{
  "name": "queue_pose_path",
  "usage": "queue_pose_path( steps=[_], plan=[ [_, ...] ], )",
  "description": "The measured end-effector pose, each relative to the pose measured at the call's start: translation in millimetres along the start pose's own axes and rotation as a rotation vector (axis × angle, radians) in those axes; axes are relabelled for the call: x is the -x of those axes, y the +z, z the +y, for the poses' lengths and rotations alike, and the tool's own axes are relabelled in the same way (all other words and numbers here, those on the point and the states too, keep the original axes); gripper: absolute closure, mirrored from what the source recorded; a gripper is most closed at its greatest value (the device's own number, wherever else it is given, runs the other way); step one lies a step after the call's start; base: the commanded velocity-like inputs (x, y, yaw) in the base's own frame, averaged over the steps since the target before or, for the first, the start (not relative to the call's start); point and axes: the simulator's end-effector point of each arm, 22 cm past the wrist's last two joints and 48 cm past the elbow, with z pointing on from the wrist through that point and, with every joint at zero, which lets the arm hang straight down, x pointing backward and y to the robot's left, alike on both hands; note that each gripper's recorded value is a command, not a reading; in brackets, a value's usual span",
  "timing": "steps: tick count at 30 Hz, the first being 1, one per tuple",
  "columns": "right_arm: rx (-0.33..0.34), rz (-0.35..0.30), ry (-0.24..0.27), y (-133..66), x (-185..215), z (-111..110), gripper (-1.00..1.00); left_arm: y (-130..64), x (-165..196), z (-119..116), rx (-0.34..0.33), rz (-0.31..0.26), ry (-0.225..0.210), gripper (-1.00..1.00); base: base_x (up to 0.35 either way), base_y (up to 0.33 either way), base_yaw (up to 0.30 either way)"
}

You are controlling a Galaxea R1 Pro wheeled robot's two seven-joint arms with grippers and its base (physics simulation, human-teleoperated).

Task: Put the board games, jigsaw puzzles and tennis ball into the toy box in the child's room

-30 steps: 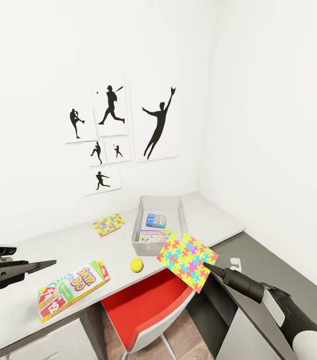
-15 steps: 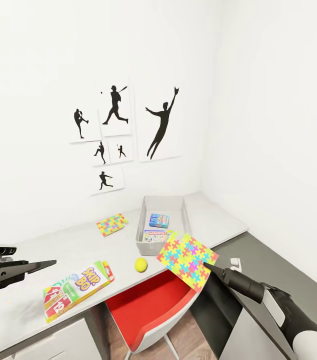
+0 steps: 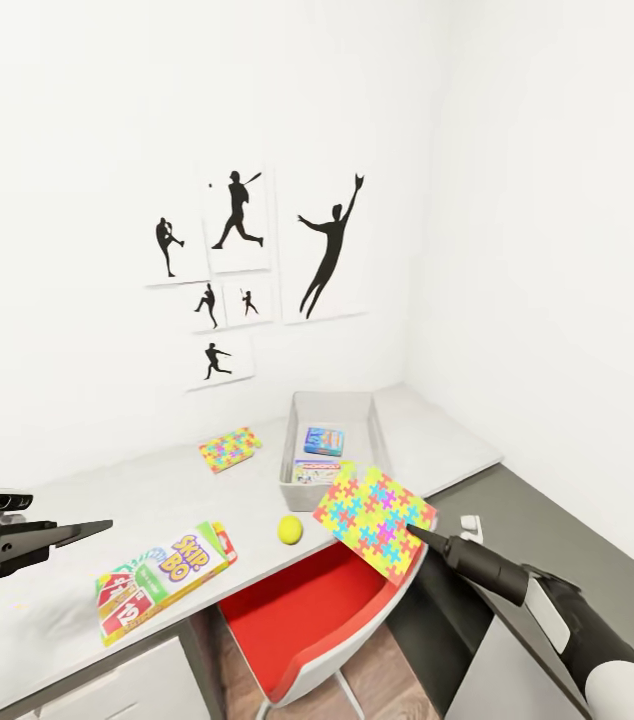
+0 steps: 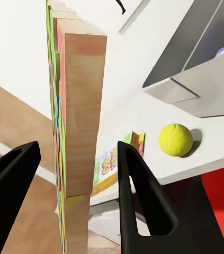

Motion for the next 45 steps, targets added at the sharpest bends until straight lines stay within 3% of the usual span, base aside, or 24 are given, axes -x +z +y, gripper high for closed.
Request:
queue_pose_path(
  steps=[11,19,28,35,45],
  plan=[
    [-0.001,0.042,0.091,8.8,8.4,8.1,1.00,0.3,-0.3,0.5,-0.001,-0.002,-0.003,-1.00,0.000,0.012,0.000],
    [-0.101,0.044,0.077,39.4,76.5,14.8,1.00,-0.9,0.1,1.6,0.000,-0.006,-0.007,-1.00,0.000,0.000,0.000],
    [-0.106,0.016,0.059,62.2,132.5,36.4,1.00,-2.0,0.1,3.2,0.001,-0.010,-0.013,-1.00,0.000,0.000,0.000],
    [-0.180,-0.004,0.073,71.5,149.6,30.0,1.00,-2.2,0.0,3.2,0.001,-0.011,-0.013,-1.00,0.068,0.073,0.000],
    [-0.266,-0.044,0.131,86.4,151.7,17.8,1.00,-3.0,1.1,3.2,0.003,-0.014,-0.012,-1.00,0.083,0.105,0.000]
  ],
)
